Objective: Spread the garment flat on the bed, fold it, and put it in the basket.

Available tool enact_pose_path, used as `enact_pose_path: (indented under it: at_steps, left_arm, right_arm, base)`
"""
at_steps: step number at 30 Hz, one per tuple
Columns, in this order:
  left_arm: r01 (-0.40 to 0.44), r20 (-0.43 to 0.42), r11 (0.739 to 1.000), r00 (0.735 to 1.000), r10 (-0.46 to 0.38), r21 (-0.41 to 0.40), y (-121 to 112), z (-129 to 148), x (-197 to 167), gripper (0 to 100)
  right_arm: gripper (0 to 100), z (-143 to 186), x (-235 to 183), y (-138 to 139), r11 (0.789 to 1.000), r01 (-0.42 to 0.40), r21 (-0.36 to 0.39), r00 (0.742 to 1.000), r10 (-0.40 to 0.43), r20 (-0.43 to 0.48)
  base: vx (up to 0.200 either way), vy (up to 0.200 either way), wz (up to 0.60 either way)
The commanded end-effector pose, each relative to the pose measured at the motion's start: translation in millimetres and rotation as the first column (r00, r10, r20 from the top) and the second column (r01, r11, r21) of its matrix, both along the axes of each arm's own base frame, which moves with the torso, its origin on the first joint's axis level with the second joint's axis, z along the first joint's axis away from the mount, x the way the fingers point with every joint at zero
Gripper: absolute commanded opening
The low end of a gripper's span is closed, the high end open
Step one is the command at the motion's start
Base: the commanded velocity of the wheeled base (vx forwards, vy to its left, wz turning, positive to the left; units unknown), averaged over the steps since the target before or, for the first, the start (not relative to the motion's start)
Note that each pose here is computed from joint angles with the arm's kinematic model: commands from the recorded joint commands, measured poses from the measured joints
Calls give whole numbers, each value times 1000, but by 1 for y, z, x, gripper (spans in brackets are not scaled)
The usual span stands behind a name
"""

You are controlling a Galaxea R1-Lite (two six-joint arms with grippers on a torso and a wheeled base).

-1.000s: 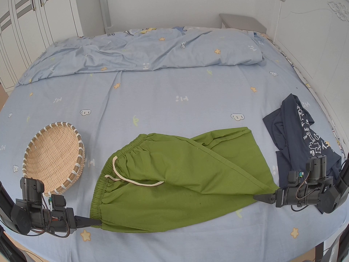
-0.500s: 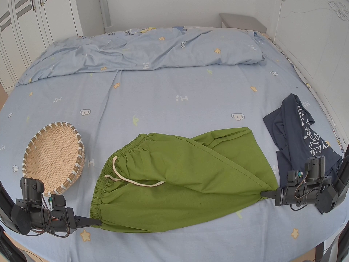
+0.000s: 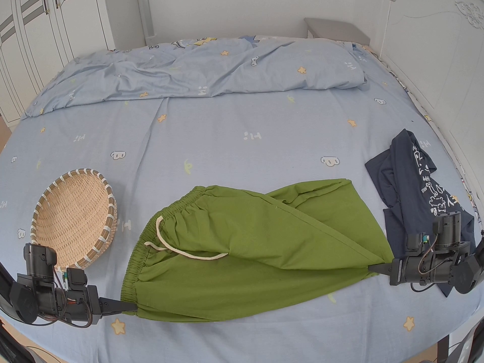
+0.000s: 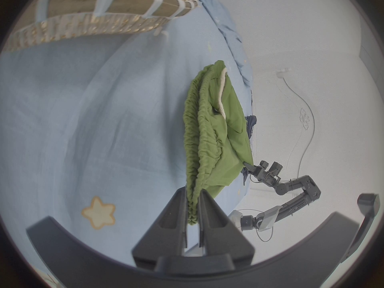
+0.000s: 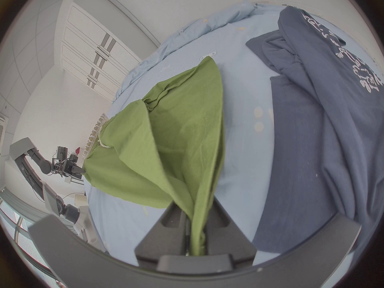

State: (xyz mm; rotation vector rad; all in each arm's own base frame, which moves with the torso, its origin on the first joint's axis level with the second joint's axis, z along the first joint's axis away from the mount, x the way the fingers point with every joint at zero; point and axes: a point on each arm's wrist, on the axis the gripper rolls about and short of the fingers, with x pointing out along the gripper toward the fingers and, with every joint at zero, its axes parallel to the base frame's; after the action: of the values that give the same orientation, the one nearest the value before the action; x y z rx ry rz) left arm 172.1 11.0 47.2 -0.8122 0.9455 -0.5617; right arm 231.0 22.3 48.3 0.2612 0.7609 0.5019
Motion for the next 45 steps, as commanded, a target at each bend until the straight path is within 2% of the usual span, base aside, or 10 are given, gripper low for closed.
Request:
enact_pose_path:
  at_steps: [1,6,11,16,27,34,35,41,44,45]
  left_arm:
    - [-39,20,999,999,39,1,4,22,-6,0]
    - [-52,-79,999,996,52,1,5,38,-24,0]
    - [0,-84,999,996,4,46,6,32,-39,0]
    - [44,-79,996,996,-38,80,6,21,-51,0]
    - [83,-152,988,986,-63,128,6,4,-56,0]
    - [88,-170,989,983,-66,121,6,2,-55,0]
    - [89,-170,989,983,-67,121,6,2,-55,100]
    - [91,-179,989,981,-69,118,7,0,-51,100]
    - [87,-173,989,983,-66,118,8,1,-50,100]
    - [80,-157,989,986,-60,124,8,4,-50,100]
  right_arm:
    - [0,28,-21,2,1000,-16,1,999,16,34]
    - [0,27,-48,4,999,-43,-5,998,42,-55]
    - [0,14,-71,3,999,-49,-9,991,48,-129]
    - [0,-1,-92,6,996,-84,-14,972,79,-220]
    - [0,-13,-96,7,995,-95,-16,955,86,-284]
    - [0,-25,-90,9,994,-107,-17,948,97,-304]
    - [100,-25,-90,9,994,-107,-17,947,96,-305]
    - [100,-25,-90,11,992,-122,-18,946,110,-305]
    - [100,-21,-92,10,993,-118,-21,953,107,-283]
    - [100,-15,-93,9,994,-109,-16,964,101,-247]
  base:
    - [0,0,0]
    - [0,0,0]
    - [0,0,0]
    - [0,0,0]
    - [0,0,0]
    - [0,0,0]
    - [0,0,0]
    - [0,0,0]
    - [0,0,0]
    - [0,0,0]
